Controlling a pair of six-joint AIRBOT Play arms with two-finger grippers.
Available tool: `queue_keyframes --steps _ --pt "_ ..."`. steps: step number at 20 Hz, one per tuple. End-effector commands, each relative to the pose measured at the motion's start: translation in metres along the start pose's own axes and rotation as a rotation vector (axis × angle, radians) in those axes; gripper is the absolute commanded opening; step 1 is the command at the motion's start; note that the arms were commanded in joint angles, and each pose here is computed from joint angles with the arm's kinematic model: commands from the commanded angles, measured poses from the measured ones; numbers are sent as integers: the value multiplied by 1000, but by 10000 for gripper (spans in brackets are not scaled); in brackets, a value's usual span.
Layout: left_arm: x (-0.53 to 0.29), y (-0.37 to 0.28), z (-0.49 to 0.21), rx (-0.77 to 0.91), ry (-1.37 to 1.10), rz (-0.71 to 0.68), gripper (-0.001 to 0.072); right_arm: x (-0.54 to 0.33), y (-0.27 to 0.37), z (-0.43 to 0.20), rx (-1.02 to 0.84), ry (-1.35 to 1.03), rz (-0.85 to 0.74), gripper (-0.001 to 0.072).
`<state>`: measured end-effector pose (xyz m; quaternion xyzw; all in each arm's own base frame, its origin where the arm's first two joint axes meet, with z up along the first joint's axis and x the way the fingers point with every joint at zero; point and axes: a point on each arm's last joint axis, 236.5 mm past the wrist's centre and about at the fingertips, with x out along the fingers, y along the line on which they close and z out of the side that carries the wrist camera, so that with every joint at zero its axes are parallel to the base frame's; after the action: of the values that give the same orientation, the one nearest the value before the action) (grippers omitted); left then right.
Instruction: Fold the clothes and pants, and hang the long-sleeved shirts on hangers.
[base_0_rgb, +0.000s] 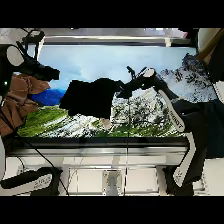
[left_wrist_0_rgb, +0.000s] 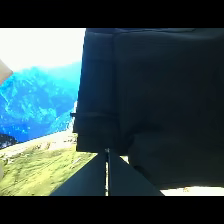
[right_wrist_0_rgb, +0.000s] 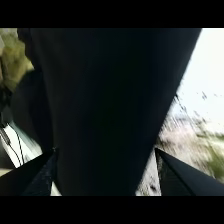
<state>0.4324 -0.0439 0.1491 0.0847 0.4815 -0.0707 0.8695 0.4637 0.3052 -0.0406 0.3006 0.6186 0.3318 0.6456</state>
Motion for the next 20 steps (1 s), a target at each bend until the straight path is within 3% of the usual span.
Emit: queue_keyframes --steps 1,12,13,14,15,16,20 --pt "2 -1 -1 -3 5 -2 9 27 3 2 12 -23 27 690" --pt "2 -1 -1 -3 7 -3 9 88 0 -18 107 -10 -33 664" --pt "2 -1 -1 -3 8 -3 9 92 1 -17 102 -23 -36 586" --pt "2 -1 -1 0 8 -3 9 93 2 -13 100 -42 -37 420" --pt "2 -1 -1 0 8 -3 9 93 2 -8 93 -62 -40 193" --pt "2 -1 -1 0 8 -3 9 90 3 0 89 -90 -40 13" --pt "2 -1 -1 0 8 -3 9 61 8 30 38 -144 -43 16"
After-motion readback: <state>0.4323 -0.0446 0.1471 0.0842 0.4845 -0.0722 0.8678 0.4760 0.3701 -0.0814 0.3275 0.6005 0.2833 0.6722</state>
